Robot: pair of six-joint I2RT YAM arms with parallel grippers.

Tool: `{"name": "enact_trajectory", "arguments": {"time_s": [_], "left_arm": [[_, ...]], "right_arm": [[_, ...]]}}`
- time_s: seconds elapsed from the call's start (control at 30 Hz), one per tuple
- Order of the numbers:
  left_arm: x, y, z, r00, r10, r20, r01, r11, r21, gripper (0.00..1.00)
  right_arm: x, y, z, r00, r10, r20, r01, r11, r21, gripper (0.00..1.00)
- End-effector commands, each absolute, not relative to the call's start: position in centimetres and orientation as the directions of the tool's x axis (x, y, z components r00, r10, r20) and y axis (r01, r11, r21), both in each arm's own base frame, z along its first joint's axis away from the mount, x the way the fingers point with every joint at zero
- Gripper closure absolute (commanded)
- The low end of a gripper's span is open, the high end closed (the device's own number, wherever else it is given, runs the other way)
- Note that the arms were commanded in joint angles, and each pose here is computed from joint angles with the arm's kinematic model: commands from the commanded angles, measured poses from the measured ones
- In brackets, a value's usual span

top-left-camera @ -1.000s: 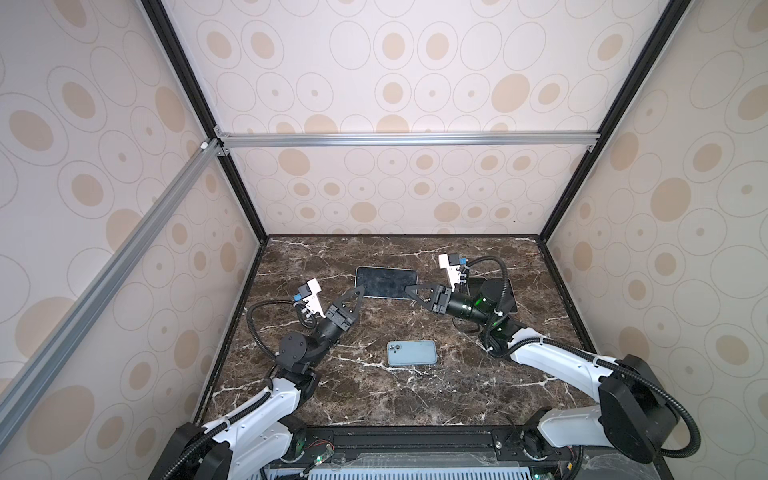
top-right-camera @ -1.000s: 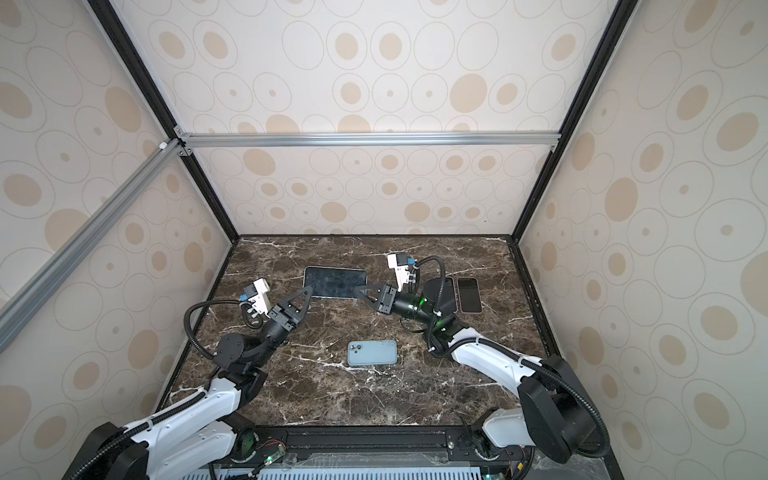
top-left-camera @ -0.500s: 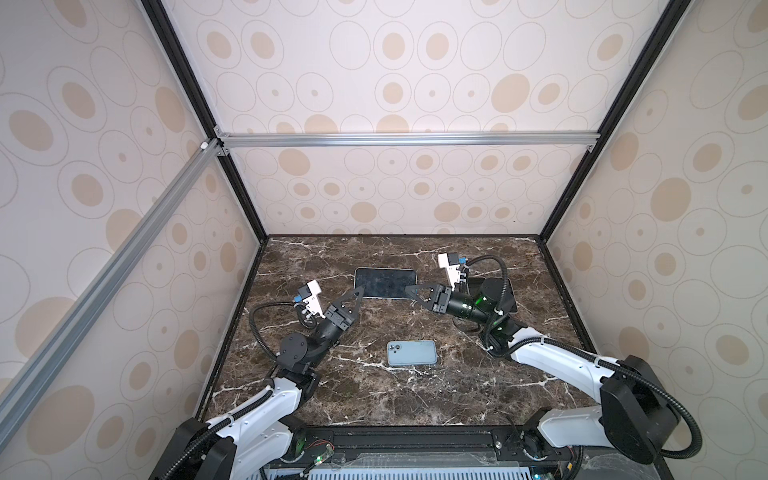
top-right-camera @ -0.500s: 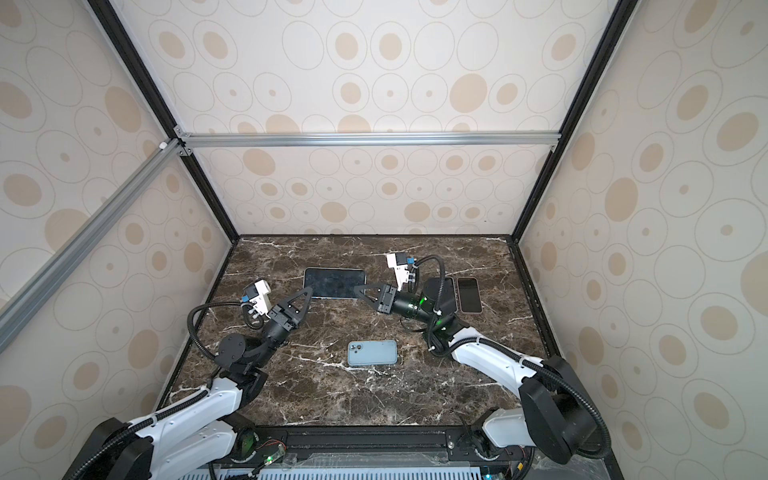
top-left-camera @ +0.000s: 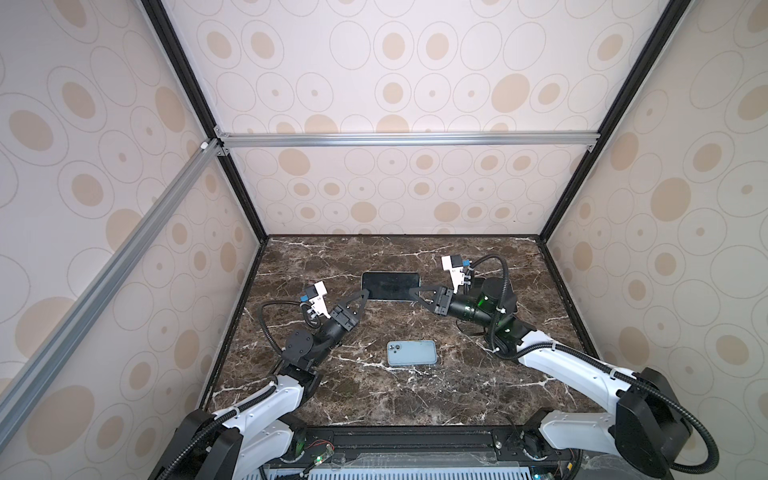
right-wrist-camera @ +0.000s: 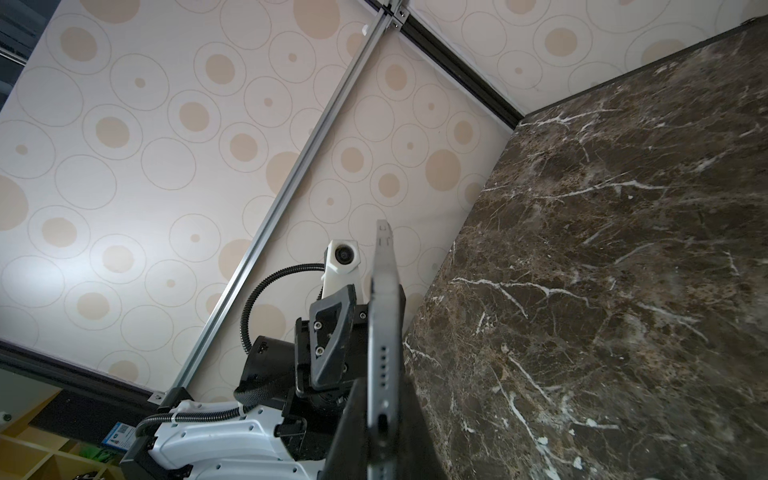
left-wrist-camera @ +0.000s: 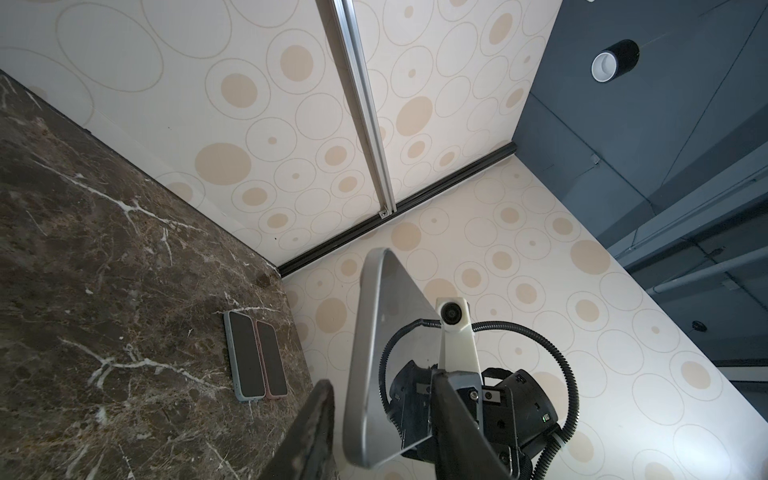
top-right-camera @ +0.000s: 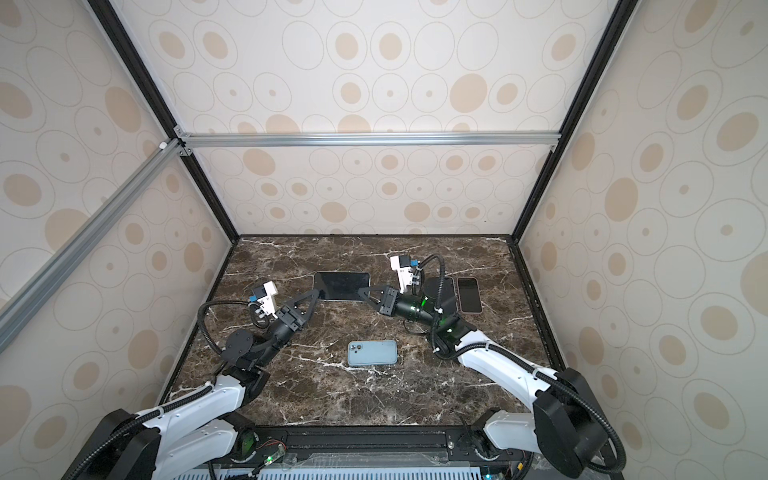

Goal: Put the phone into the phone case

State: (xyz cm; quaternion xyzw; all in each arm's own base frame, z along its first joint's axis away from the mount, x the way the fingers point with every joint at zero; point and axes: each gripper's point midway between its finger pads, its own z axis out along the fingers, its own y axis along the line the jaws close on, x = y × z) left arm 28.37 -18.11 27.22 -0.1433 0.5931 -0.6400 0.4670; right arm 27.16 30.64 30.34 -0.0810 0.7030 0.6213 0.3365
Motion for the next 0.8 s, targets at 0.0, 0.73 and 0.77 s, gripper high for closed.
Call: {"name": "enact_trajectory", "arguments": {"time_s": [0.0,0.73,0.77], "left_arm": [[28.8,-18.4,27.2,-0.528,-0.754,-0.391,0.425,0.164,-0.89,0.54],[28.6,-18.8,18.5,-0.642,-0.548,-0.537,0.251,0.511,-0.822,0.34],[28.4,-18.9,18.0,-0.653,-0.535,-0.536,0.248,0.518,-0.819,0.34]], "right_arm": [[27.1,29.9,34.2,-0.687,0.352,-0.636,-0.605,0.208,0.769,0.99],[28.7,24.5,27.8,-0.689,0.204,-0.695,-0.402,0.691,0.601,1.0],[28.6,24.2,27.3,-0.7,0.193,-0.687,-0.388,0.705,0.594,1.0]]}}
